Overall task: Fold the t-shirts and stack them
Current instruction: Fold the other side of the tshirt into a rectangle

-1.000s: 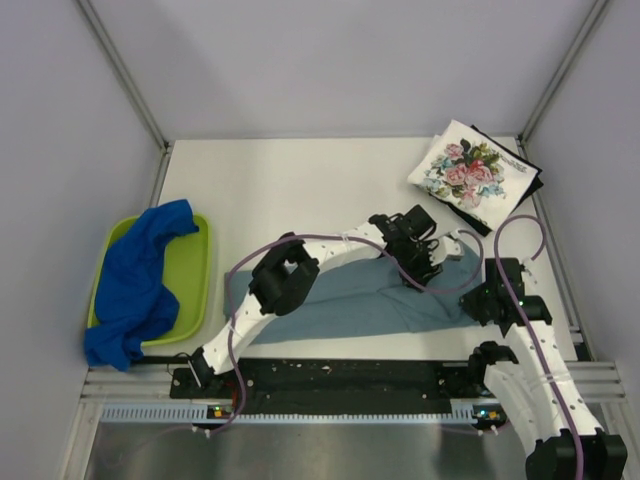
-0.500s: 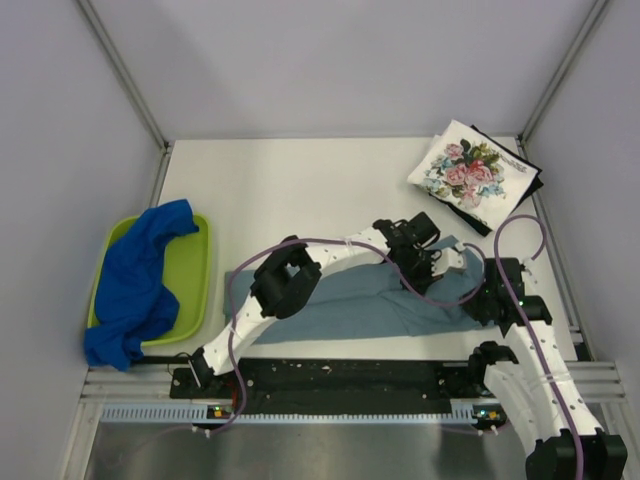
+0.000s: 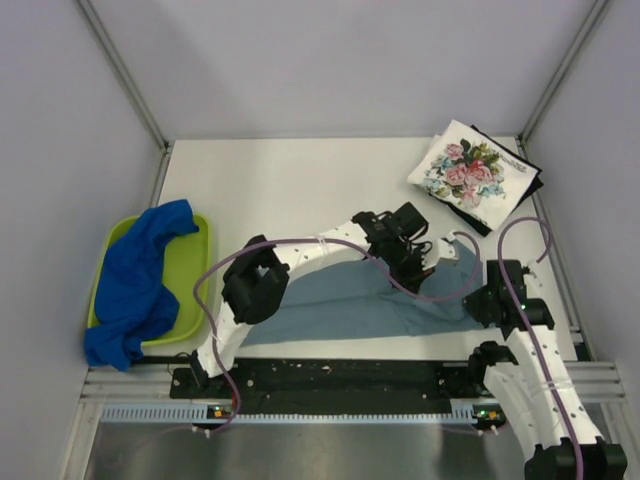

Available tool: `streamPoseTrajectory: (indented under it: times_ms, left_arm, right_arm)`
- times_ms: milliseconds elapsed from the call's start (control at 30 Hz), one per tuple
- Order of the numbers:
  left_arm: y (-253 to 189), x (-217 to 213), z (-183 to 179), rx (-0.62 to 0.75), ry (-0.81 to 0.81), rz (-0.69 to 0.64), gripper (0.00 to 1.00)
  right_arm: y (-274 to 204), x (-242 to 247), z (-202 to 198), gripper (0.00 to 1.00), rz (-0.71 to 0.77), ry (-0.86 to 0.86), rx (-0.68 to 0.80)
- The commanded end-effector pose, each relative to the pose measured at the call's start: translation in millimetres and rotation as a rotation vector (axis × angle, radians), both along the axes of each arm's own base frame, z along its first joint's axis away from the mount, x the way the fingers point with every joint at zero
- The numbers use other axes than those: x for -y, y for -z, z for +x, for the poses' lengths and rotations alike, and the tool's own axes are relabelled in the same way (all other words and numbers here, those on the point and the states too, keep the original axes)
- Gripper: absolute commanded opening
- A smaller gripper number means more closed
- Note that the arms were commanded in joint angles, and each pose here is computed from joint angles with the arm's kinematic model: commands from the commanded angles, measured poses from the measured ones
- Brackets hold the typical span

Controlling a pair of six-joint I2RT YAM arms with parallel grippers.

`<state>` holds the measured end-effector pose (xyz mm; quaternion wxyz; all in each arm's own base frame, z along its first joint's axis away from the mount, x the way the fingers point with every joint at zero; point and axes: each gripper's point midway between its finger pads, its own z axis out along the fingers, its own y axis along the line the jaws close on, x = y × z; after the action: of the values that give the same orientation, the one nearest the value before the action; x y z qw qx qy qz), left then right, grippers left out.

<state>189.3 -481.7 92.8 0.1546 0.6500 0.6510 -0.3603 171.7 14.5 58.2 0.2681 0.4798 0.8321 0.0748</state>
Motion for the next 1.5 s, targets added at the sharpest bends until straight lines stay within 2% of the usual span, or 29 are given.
streamPoseTrajectory:
  times_ms: [0,233,367,467,567,633,800,900,1167,1200,1267,1333,1400,1467]
  left_arm:
    - [-36.4,-14.2,-24.4,-0.077,0.012,-0.054,0.0]
    - [-39.5,-35.4,-35.6,-0.106,0.015,-0.044,0.0]
    - [-42.0,-36.5,-27.8,-0.129,-0.036,-0.064,0.0]
    - [-37.6,-39.2,-2.4,-0.153,-0.167,-0.07,0.0]
    - [-20.3,-47.8,37.3,-0.125,-0.408,-0.017,0.0]
    - [-8.8,-53.4,51.1,-0.134,-0.524,0.009,0.0]
    - [5.5,-56.5,75.0,-0.089,-0.646,0.019,0.0]
    - [16.9,-61.0,87.3,-0.109,-0.701,0.049,0.0]
    - [33.4,-66.9,96.9,-0.157,-0.738,0.08,0.0]
    - [35.3,-67.1,96.9,-0.157,-0.736,0.084,0.0]
    - [37.6,-69.2,99.7,-0.15,-0.748,0.093,0.0]
    - [36.3,-70.3,103.1,-0.148,-0.759,0.095,0.02]
    - [30.8,-71.5,104.9,-0.162,-0.765,0.096,0.11]
    - [23.5,-73.8,107.9,-0.146,-0.781,0.093,0.13]
  right_arm:
    - [-27.6,6.4,-3.2,0.0,0.007,0.087,0.043]
    - [-63.4,5.0,-19.4,0.0,0.044,0.134,0.07]
    - [-47.3,-4.2,-24.0,0.0,0.084,0.108,0.019]
    - [-47.1,-0.5,-2.1,0.0,0.055,0.092,0.077]
    - [-59.1,1.3,27.0,0.0,0.02,0.046,0.153]
    - [-59.5,0.8,46.3,0.0,-0.006,-0.001,0.176]
    - [-40.0,4.1,79.9,0.0,-0.078,-0.086,0.1]
    - [-39.6,5.7,97.7,0.0,-0.113,-0.133,0.076]
    - [-43.4,3.2,132.9,0.0,-0.124,-0.173,0.088]
    - [-40.6,2.7,135.1,0.02,-0.124,-0.18,0.078]
    - [-36.5,2.4,140.5,0.19,-0.133,-0.202,0.065]
    - [-39.0,4.0,147.4,0.26,-0.155,-0.227,0.064]
    - [-43.9,7.5,152.0,0.31,-0.188,-0.248,0.067]
    - [-53.0,10.6,152.1,0.38,-0.216,-0.263,0.079]
